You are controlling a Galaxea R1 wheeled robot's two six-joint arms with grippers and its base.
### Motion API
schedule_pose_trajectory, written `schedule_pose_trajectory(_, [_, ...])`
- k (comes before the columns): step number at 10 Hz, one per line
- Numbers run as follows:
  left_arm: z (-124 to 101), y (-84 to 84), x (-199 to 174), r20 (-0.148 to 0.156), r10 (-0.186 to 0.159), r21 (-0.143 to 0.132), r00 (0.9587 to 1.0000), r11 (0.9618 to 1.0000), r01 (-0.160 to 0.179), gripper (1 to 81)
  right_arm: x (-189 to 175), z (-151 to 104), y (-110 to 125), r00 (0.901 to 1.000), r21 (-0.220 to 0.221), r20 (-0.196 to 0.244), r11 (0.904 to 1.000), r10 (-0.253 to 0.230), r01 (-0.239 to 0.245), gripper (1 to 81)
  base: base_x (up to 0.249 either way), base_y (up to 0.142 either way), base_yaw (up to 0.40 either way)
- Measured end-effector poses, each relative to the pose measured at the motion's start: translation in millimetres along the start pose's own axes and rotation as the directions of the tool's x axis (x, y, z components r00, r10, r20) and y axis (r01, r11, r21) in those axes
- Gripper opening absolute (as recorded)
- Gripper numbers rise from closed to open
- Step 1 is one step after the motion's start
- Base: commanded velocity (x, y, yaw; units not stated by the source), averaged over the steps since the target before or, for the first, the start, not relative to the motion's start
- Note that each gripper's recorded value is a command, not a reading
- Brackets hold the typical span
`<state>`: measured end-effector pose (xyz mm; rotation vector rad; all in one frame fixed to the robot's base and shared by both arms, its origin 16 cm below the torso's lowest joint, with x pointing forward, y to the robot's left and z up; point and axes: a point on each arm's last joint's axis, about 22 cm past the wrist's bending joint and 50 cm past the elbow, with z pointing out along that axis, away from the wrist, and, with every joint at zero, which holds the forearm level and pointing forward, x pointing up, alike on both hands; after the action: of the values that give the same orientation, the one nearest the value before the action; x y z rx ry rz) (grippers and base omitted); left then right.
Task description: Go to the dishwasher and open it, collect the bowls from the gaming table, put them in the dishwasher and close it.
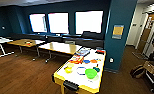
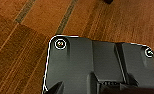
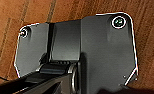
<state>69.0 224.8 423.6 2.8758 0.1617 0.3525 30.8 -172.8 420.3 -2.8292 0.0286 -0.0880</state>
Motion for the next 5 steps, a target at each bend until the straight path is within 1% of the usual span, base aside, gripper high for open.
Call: schedule_pose_trajectory(5, [0.5, 1.2, 1.7, -0.002, 0.0, -0.001, 1.0, 1.0, 0.0, 81.1, 0.1, 0.0, 0.0, 1.0, 0.0, 0.0, 1.0, 0.0, 0.0, 81.1, 0.14, 0.179, 0.0])
